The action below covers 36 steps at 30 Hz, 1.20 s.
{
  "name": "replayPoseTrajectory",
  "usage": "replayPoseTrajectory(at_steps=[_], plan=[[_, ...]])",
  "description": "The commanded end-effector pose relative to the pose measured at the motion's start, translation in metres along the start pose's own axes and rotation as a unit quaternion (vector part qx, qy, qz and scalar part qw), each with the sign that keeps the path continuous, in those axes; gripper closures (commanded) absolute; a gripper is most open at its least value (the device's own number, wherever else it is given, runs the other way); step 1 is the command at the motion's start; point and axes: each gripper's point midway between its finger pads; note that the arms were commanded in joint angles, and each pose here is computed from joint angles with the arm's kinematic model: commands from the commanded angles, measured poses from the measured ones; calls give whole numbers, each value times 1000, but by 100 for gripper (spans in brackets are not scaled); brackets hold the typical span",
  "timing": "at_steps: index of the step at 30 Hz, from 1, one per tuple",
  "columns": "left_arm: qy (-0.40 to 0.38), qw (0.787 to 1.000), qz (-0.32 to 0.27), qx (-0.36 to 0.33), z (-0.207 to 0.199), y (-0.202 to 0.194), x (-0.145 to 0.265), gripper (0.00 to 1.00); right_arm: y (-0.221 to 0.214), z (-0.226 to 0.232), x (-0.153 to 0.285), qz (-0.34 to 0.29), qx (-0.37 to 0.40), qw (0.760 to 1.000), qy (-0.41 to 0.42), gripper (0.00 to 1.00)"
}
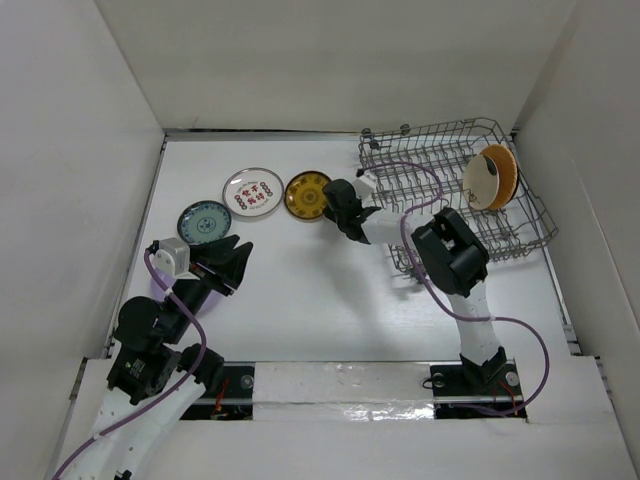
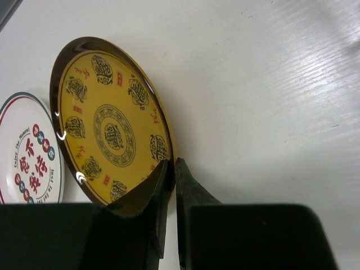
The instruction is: Load the plates into the dish rack
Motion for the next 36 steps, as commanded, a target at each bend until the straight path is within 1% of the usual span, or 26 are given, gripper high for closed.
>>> replayPoseTrajectory(at_steps=[1,2,3,4,7,10,13,14,17,18,19,20,21,22,24,25,26,28,29,30,32,33,35,36], plan=[[-8,1000,-15,1,-4,7,-5,66,20,11,23,-39,22,999,-5,91],[-9,1000,-13,0,-4,6,-5,66,24,10,25,-45,26,999,-8,94],[-9,1000,-13,0,-4,6,-5,66,24,13,29,-49,29,998,-8,95],[-8,1000,-14,0,-4,6,-5,66,31,15,33,-57,25,998,-3,97],[-4,1000,-10,0,-2,4,-7,66,40,27,46,-77,31,996,19,100],[-7,1000,-9,0,-3,4,-7,66,50,33,56,-94,35,994,32,100],[-5,1000,-10,0,-2,4,-7,66,71,38,71,-124,38,990,48,100],[-7,1000,-9,0,-3,4,-7,66,85,45,80,-140,44,987,62,100],[-15,1000,-12,0,-6,6,-5,66,104,45,94,-163,66,982,64,100],[-17,1000,-13,0,-7,7,-4,66,120,47,106,-181,63,979,67,100],[-21,1000,-16,1,-9,8,-3,66,128,46,113,-190,69,977,66,100],[-25,1000,-14,1,-10,7,-3,66,135,38,116,-199,88,974,56,100],[-28,1000,-13,1,-12,7,-3,66,145,34,123,-212,93,972,47,100],[-32,999,-13,2,-14,8,-2,66,167,28,136,-232,91,968,39,100],[-45,999,-15,2,-19,10,0,66,191,3,146,-256,115,960,6,100],[-49,999,-20,2,-21,13,2,66,212,-3,163,-276,113,955,5,100],[-50,998,-22,2,-22,14,3,65,221,-14,168,-284,135,949,-9,100],[-53,998,-26,1,-23,16,6,65,246,-41,176,-300,150,941,-41,100],[-55,998,-29,1,-24,17,7,65,264,-52,189,-314,166,933,-55,100],[-61,998,-31,0,-27,19,9,65,280,-69,193,-328,167,927,-77,100],[-72,997,-39,0,-32,23,13,65,295,-92,206,-339,198,913,-112,100],[-75,996,-40,-1,-33,24,13,65,304,-103,212,-352,200,905,-131,100],[-78,996,-40,-1,-34,24,14,65,308,-137,214,-348,252,882,-195,100],[-82,996,-38,-1,-36,24,15,65,316,-149,220,-363,246,871,-221,100]])
Point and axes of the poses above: each gripper's point midway between its finger pads, its own x axis back along the fingers, its own z axis along the line the jaws close on, y = z × x, and after that the axes turned 14 degrees about x, right-handed
